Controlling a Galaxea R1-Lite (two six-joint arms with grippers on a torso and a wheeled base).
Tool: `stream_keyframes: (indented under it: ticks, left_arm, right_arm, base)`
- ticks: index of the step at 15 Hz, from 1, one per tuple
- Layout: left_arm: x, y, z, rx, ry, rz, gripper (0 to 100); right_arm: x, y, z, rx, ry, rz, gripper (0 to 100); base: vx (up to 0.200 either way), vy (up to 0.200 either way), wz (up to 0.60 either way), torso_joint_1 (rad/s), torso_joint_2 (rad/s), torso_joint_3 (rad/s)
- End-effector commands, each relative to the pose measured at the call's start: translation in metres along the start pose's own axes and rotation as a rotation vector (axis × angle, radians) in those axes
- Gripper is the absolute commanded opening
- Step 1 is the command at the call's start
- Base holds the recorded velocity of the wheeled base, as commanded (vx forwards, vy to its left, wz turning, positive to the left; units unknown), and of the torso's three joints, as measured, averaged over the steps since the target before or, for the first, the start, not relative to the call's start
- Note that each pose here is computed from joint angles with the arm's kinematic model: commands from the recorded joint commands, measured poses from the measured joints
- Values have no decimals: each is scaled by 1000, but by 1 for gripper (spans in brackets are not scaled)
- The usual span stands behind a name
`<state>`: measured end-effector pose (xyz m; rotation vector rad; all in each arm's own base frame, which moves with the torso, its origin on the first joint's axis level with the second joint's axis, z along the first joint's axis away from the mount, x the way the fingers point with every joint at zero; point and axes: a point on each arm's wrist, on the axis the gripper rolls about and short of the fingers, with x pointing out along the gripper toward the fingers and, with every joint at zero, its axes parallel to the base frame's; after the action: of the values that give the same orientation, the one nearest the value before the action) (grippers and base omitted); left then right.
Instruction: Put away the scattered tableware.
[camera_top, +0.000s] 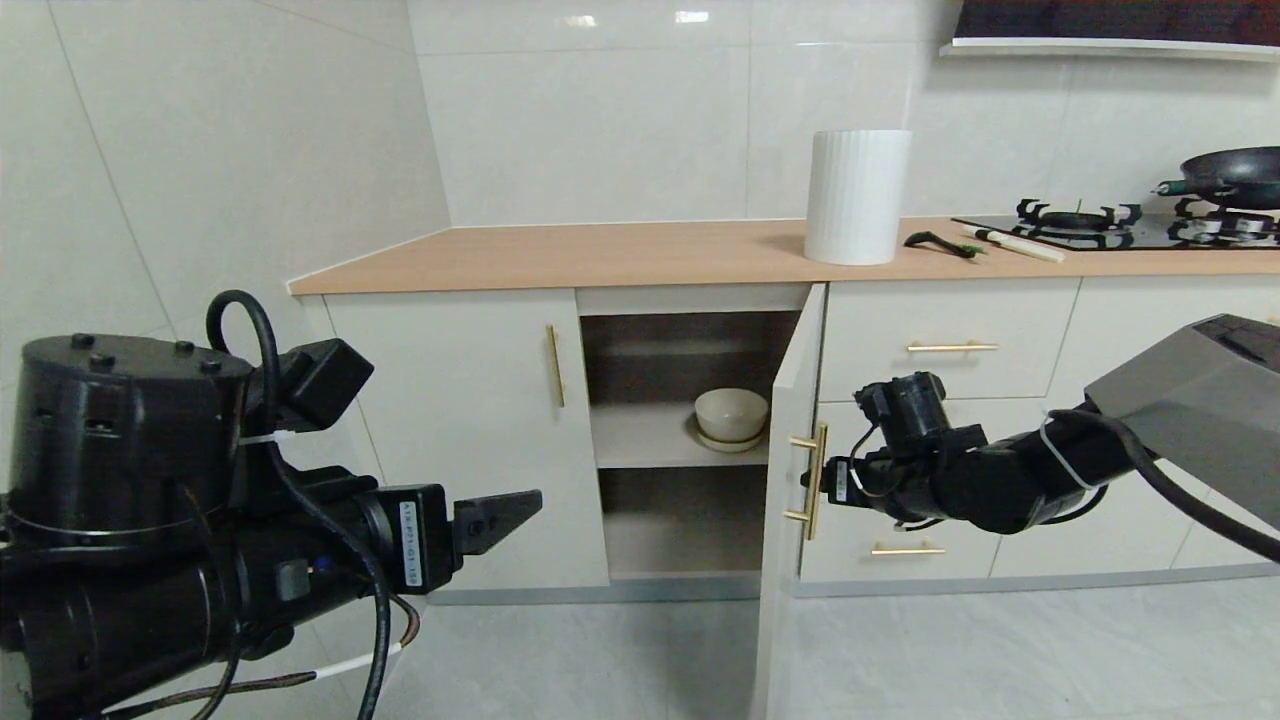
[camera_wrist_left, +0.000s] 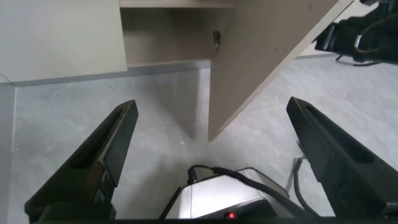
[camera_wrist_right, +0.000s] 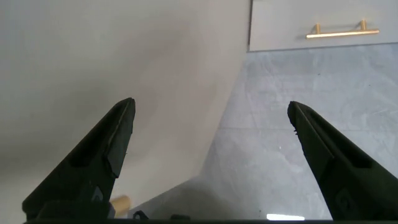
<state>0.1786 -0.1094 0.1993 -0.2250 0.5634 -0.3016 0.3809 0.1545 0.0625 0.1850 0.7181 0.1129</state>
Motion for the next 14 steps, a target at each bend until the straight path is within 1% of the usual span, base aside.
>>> stream_keyframes:
  ticks: [1, 5, 7, 9, 11, 14]
  left_arm:
    - [1, 0, 0, -1, 4, 4, 100]
    - [2, 0, 0, -1, 2, 4, 100]
    - [5, 0, -1, 0, 11, 7, 100]
    - [5, 0, -1, 0, 12, 8, 100]
    - [4, 0, -1, 0, 8, 6, 100]
    - [4, -1, 0, -1, 0, 1, 100]
  right_arm:
    - [3, 0, -1, 0, 1, -1, 100]
    - [8, 8, -3, -2, 2, 13, 100]
    - [12, 12, -5, -2, 5, 18, 100]
    - [14, 19, -5, 27, 1, 33, 100]
    - [21, 29, 0, 90, -23, 54, 100]
    - [40, 42, 8, 239, -59, 83, 100]
  base:
    - [200, 0, 0, -7, -2, 12]
    - [200, 0, 0, 4, 1, -1]
    - [0, 0, 0, 0, 0, 0]
    - [0, 0, 0, 0, 0, 0]
    - [0, 0, 0, 0, 0, 0]
    - [0, 0, 0, 0, 0, 0]
